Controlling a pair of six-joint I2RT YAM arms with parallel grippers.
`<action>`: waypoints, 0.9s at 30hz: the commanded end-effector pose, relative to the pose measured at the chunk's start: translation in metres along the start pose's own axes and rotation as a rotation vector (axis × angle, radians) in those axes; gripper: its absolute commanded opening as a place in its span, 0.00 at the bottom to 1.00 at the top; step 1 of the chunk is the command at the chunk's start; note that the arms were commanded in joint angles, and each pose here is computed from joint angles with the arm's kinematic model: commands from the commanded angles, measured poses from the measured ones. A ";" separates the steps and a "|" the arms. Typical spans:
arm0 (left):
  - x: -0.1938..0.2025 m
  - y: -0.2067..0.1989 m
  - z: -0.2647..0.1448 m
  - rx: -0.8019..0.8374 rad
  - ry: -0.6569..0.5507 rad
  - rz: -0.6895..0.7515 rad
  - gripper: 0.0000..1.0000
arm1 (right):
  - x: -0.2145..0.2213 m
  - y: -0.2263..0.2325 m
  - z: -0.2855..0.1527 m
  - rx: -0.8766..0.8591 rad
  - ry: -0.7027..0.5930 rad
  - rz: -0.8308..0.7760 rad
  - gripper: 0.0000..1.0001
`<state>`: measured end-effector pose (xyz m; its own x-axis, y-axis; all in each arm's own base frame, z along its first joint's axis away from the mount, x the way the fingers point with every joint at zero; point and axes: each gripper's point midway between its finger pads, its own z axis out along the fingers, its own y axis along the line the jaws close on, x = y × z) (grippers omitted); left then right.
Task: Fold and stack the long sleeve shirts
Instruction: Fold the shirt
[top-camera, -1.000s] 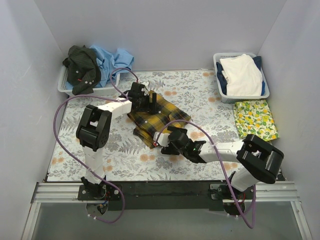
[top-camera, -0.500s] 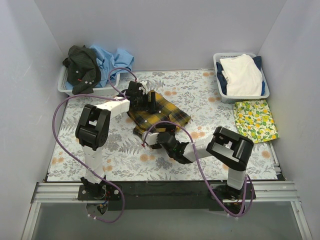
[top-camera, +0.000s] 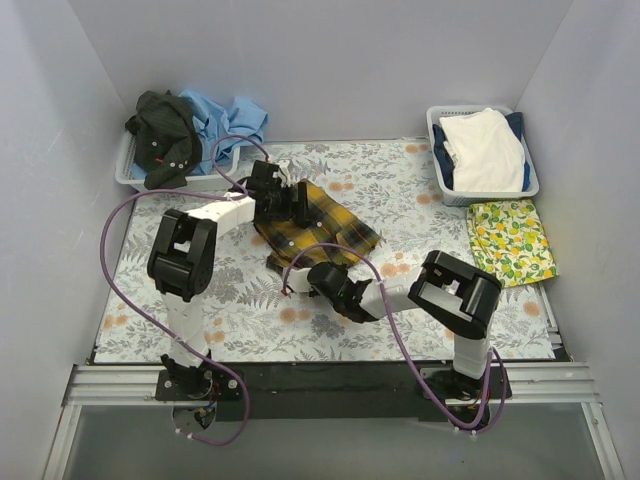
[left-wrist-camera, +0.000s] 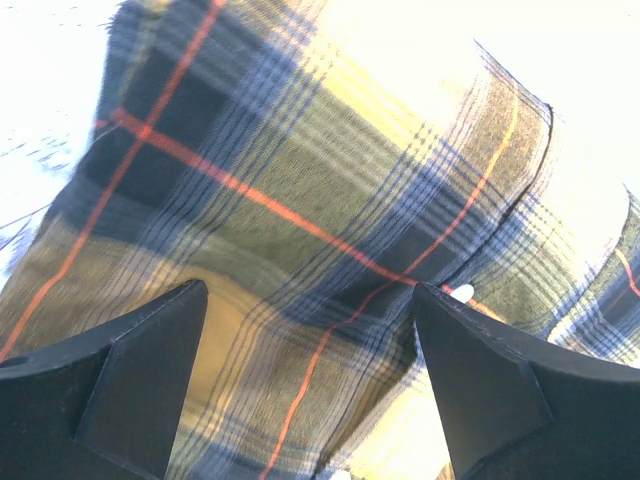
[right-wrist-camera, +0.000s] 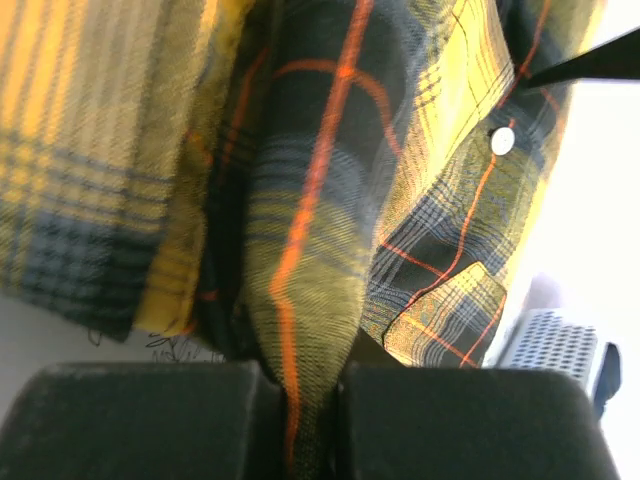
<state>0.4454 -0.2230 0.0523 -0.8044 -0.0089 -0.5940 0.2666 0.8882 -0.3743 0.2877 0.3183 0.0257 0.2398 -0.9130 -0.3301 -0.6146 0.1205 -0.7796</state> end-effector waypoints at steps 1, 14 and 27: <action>-0.049 -0.004 -0.054 -0.056 -0.144 0.000 0.85 | -0.011 0.018 -0.011 -0.176 0.010 0.120 0.01; -0.098 0.030 -0.203 -0.392 -0.462 -0.114 0.87 | -0.100 0.001 -0.066 -0.510 -0.192 0.415 0.01; -0.100 0.071 -0.302 -0.547 -0.631 -0.353 0.88 | -0.166 -0.022 -0.104 -0.732 -0.331 0.475 0.01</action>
<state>0.4058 -0.0390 0.2605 -0.4111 -0.3867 -0.8255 -0.3095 0.9110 -0.2726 0.2035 0.3907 0.0990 -0.0198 -0.7655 -0.6431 -0.9744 0.1589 -0.1590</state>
